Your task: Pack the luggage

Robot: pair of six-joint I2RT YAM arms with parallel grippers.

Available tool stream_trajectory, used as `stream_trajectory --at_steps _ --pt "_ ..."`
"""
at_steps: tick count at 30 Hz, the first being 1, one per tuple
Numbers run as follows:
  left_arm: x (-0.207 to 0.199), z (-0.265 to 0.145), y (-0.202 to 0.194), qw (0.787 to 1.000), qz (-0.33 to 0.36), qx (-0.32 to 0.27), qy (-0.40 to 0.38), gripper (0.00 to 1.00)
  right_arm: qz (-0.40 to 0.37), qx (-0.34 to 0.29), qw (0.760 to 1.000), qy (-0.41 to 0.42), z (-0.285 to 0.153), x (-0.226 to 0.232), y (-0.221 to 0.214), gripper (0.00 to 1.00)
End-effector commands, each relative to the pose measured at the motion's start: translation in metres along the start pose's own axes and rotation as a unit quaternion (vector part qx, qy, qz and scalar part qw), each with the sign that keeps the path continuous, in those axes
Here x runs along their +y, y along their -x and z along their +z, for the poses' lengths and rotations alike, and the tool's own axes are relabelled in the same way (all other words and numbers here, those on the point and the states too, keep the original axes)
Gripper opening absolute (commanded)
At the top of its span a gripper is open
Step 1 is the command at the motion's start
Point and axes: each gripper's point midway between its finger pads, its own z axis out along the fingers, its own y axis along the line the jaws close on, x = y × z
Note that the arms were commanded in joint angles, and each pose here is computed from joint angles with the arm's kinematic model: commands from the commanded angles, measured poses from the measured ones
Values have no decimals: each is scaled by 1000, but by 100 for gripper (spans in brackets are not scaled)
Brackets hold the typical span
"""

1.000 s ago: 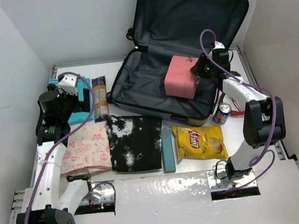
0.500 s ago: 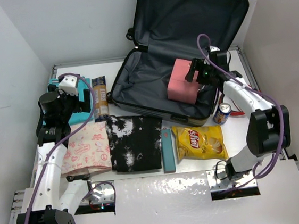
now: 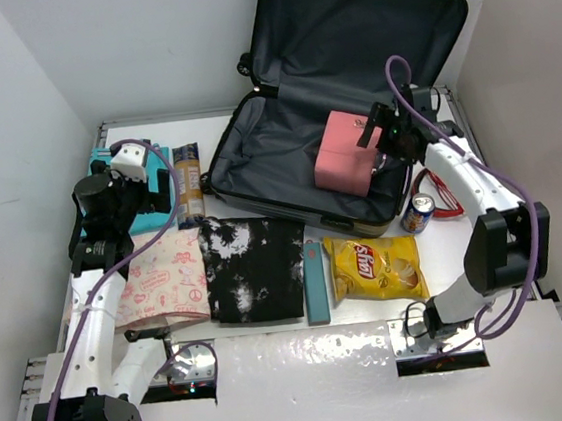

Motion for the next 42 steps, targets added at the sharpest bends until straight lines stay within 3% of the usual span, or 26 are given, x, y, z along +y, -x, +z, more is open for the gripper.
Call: stream_trajectory --at_steps 1,5,13,17,18,21,24,30,37,42 --pt "-2 -3 16 1000 4 -30 -5 100 42 4 999 33 21 -1 -10 99" --pt "0 -5 16 1000 8 -26 1 100 71 -22 995 69 31 -1 0 99" --pt "0 -5 16 1000 7 -26 0 100 62 -8 991 118 48 6 -19 99" --pt "1 -4 17 1000 8 -28 2 100 68 -8 988 136 57 11 -21 83" --pt "2 -4 16 1000 8 -27 3 100 67 -3 989 130 62 9 -23 72" --pt "2 -4 16 1000 8 -25 4 100 63 1 990 129 67 9 -25 54" --pt "1 -4 12 1000 8 -20 5 100 61 3 986 153 70 19 -27 51" --pt "2 -3 11 1000 7 -20 8 100 87 30 976 197 82 43 -48 52" --pt "5 -4 9 1000 8 -18 14 100 62 21 985 162 71 30 -48 62" --pt "2 -3 9 1000 1 -20 9 100 5 27 991 133 52 25 -35 87"
